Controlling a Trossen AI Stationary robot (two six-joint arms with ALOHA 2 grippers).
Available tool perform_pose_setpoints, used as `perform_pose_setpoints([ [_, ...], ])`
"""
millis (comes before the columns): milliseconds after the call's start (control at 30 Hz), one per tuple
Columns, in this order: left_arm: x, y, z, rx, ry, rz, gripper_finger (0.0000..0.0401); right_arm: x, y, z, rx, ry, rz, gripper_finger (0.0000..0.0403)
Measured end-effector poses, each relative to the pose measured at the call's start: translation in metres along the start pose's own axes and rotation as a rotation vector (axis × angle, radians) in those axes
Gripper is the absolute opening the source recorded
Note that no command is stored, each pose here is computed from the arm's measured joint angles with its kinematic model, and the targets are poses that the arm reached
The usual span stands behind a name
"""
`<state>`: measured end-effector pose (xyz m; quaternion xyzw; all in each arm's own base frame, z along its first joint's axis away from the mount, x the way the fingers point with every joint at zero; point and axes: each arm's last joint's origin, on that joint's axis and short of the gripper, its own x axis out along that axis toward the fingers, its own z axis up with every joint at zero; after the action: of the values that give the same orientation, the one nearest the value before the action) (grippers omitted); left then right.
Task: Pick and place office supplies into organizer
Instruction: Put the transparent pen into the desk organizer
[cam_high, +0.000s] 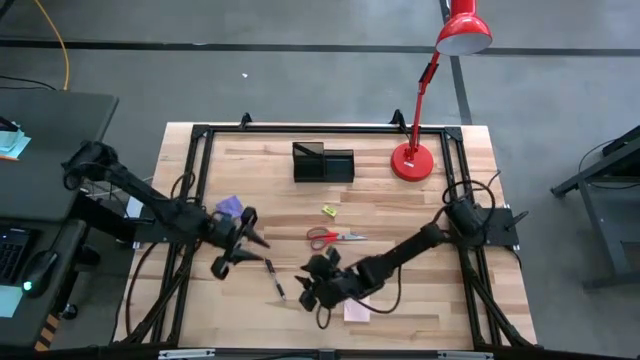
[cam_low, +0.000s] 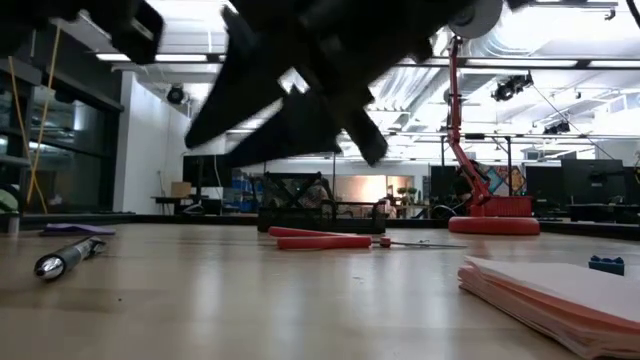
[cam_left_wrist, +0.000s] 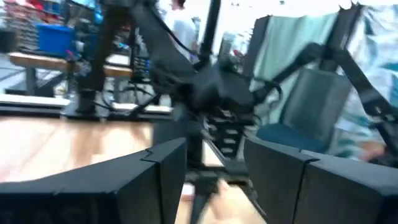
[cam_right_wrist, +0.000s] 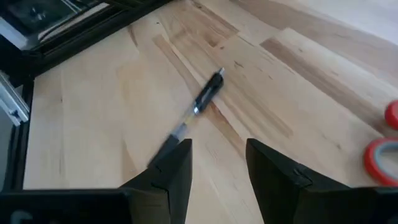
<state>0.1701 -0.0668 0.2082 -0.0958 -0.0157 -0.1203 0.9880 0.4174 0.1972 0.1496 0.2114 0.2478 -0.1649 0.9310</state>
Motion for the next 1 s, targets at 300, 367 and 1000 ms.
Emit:
perform_pose_setpoints([
  [300,-0.019,-0.052,-0.01,0.055,0.03,-0.101,0.0154,-0.013,0.024,0.075,0.082,0.102,-0.035,0.0144],
  [367,-0.025,-0.064,-0.01,0.072,0.018,-0.145,0.0154,-0.017,0.027,0.085,0.1,0.099,-0.038,0.0144],
  [1000,-0.065,-0.108,0.006,0.101,-0.147,-0.383,0.0154,0.033,0.033,0.046,0.265,0.229,-0.007,0.0144],
])
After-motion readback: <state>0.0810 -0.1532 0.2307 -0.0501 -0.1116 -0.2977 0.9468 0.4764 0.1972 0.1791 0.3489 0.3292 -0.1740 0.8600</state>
